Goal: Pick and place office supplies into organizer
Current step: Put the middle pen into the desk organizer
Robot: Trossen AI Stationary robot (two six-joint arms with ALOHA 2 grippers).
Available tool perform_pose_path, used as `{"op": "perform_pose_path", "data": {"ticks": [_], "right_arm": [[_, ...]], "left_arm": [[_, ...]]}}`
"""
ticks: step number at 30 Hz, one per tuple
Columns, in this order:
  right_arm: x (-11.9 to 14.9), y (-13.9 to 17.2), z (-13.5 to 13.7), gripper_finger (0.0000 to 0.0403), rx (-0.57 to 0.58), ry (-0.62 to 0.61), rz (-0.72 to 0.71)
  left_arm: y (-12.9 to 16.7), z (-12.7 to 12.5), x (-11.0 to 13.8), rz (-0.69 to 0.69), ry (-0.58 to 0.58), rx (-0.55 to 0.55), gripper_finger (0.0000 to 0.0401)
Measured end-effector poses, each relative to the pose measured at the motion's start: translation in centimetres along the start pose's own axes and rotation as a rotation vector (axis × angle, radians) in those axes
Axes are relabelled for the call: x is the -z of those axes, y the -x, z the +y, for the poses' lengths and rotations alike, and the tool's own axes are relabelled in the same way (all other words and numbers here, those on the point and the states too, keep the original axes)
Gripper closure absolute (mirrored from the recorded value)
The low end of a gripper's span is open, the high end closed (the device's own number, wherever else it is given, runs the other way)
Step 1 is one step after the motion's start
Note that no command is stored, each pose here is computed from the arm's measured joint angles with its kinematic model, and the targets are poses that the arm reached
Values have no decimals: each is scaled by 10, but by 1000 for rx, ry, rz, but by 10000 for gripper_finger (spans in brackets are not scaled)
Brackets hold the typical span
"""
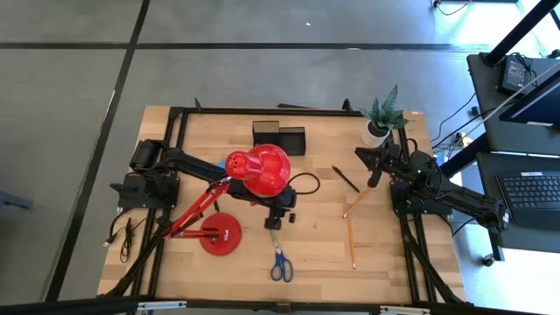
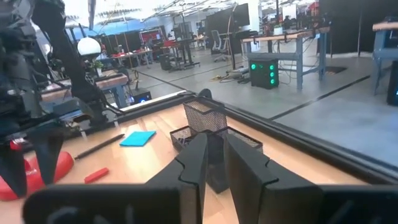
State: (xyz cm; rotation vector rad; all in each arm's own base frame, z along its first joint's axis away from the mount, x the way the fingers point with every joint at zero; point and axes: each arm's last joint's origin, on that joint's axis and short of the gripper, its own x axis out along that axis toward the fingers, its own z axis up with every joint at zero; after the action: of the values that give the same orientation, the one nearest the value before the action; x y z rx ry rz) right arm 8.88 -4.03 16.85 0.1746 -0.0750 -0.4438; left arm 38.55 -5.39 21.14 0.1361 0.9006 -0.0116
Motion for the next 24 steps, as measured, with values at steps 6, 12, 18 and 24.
{"op": "perform_pose_path", "data": {"ticks": [6,12,18,24], "right_arm": [[0,0,0,344,-8,-25,4],[0,0,0,344,-9,-18,4],[0,0,0,344,-9,4,4],[0,0,0,344,-10,7,4]], "left_arm": [[-1,-6,-2,-13,27,9,260],[0,-16,1,14,41,23,260],[3,-22,14,145,106,5,260],[4,-22,22,224,231,-26,260]]}}
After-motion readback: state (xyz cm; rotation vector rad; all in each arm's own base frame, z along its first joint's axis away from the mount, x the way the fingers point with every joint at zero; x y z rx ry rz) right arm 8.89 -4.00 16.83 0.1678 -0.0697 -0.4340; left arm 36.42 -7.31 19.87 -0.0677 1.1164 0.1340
